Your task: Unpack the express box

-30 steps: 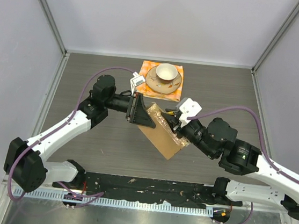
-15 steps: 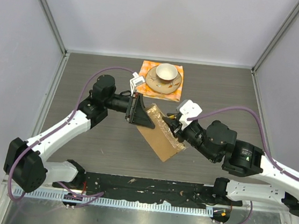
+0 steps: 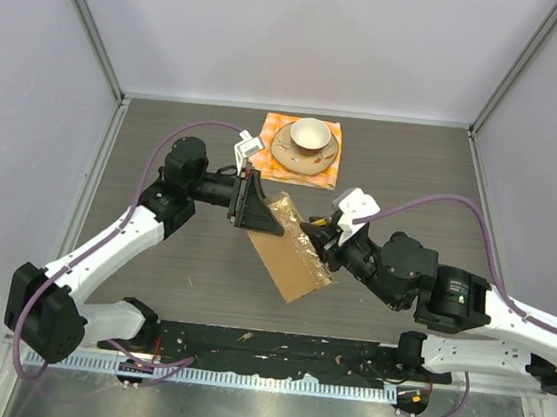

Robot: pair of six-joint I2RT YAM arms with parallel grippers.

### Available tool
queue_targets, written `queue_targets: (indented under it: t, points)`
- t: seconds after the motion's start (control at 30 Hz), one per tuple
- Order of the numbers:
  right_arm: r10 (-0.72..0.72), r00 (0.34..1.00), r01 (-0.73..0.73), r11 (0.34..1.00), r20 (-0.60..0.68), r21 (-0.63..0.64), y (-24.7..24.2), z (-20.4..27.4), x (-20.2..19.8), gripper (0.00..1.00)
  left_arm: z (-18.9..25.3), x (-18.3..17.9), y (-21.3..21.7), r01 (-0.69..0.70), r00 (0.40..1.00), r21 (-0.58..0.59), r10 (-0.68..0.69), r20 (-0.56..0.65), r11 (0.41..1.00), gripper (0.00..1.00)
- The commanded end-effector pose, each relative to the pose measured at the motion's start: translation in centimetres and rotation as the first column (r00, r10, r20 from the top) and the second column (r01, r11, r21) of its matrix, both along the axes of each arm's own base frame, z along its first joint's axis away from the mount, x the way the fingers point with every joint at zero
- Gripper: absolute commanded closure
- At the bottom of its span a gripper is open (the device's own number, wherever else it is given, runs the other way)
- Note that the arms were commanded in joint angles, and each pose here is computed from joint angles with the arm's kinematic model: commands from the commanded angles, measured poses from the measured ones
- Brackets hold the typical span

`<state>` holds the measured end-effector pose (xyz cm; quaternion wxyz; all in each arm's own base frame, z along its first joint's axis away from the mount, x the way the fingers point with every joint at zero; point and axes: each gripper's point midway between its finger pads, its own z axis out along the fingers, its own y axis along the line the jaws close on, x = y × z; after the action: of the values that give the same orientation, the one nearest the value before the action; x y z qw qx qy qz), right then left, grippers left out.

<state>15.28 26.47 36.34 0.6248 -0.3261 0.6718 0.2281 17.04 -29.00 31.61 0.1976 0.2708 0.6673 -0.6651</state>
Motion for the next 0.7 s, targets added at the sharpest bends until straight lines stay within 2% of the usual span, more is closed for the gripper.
queue_targets:
  t: [0.0,0.17,0.33,0.67]
  points:
    - [-0.096,0.994,0.076,0.950,-0.053,-0.304,-4.6,-6.6,-0.4,0.99,5.4,4.5,2.7,-0.221,0.946,-0.126,0.244,0.215,0.967,1.00]
    - [-0.156,0.985,0.128,0.944,-0.071,-0.303,-4.3,-8.1,-0.5,0.99,4.6,6.9,3.7,-0.352,0.906,-0.096,0.364,0.217,0.931,1.00]
    - [-0.217,0.976,0.203,0.941,-0.023,-0.271,-3.4,-8.6,-0.2,0.99,2.3,8.8,4.5,-0.463,0.871,-0.007,0.456,0.184,0.887,1.00]
    - [-0.237,0.972,0.232,0.955,-0.002,-0.186,-2.8,-9.0,0.0,0.99,3.3,7.8,4.1,-0.405,0.897,-0.052,0.407,0.173,0.913,1.00]
